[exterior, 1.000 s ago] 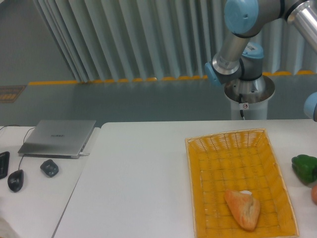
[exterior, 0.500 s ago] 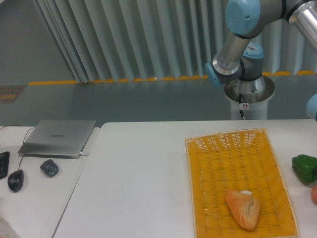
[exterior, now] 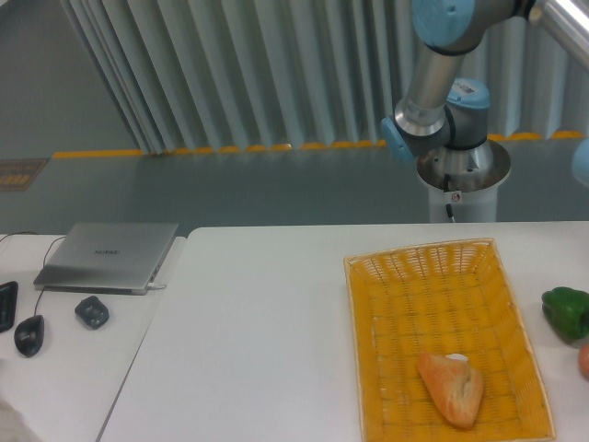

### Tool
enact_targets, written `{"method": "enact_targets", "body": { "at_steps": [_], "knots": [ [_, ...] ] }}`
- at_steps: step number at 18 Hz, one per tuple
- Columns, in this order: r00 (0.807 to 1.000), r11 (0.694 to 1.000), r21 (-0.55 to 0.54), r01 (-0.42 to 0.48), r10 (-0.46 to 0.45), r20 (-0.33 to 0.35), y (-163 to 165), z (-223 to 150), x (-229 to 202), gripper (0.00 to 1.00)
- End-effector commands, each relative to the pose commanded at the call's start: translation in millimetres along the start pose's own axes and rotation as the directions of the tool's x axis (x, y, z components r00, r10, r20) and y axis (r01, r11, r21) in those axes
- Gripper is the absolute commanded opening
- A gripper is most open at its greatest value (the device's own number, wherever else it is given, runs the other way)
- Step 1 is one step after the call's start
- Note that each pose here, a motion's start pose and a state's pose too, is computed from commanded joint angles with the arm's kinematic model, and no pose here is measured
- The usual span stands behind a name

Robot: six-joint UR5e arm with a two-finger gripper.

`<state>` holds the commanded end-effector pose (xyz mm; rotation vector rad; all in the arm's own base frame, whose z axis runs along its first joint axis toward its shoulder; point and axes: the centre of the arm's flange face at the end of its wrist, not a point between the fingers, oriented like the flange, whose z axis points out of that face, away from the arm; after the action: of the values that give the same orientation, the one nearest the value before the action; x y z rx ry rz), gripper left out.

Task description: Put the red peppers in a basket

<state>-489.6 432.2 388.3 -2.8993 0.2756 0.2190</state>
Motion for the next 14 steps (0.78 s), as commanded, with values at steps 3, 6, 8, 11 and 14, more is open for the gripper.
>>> {"method": "enact_targets", "body": {
  "at_steps": [3,6,8,11,14],
  "knots": [
    [1.0,1.0,0.008,-0.012,0.012,-0.013,-26,-9,39,0.38],
    [0.998,0.998,0.007,-0.06,0.061,-0.03,-46,-13,80,0.38],
    [0.994,0.995,0.01,-0.099,0.099,-0.046,-60,-16,110,0.38],
    [0.98,0.979,-0.053,-0.197,0.194,-0.049,-84,-14,156,0.38],
    [0.957,0.95,-0.115,-0.289,0.285,-0.05,-113,-8,192,0.38]
  ]
}}
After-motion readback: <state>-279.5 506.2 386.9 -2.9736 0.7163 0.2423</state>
